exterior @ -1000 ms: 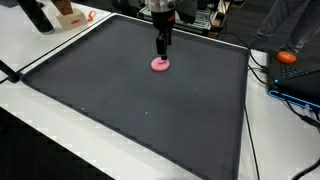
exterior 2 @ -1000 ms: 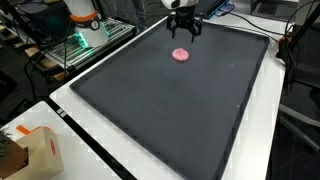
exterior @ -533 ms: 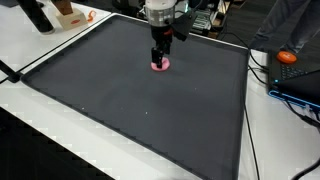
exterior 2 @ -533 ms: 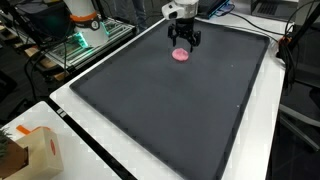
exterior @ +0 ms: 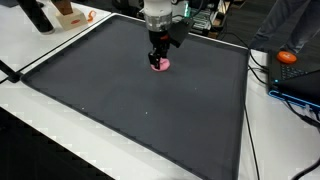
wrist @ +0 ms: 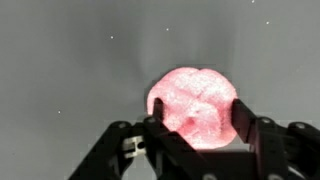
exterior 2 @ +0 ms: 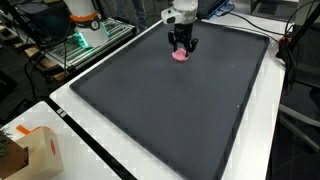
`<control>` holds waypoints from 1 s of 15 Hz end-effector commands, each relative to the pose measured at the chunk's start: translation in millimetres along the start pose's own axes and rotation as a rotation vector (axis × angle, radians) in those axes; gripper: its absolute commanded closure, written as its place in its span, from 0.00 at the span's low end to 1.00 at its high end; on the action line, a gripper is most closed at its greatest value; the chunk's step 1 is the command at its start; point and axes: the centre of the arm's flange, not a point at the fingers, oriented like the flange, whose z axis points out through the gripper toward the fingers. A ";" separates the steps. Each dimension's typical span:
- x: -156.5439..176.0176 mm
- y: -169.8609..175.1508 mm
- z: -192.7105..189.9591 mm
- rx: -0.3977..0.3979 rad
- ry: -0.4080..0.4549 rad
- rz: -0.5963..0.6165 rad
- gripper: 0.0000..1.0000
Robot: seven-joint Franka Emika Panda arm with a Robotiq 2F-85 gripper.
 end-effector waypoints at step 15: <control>-0.9 -1.1 5.4 -0.014 0.026 0.047 0.99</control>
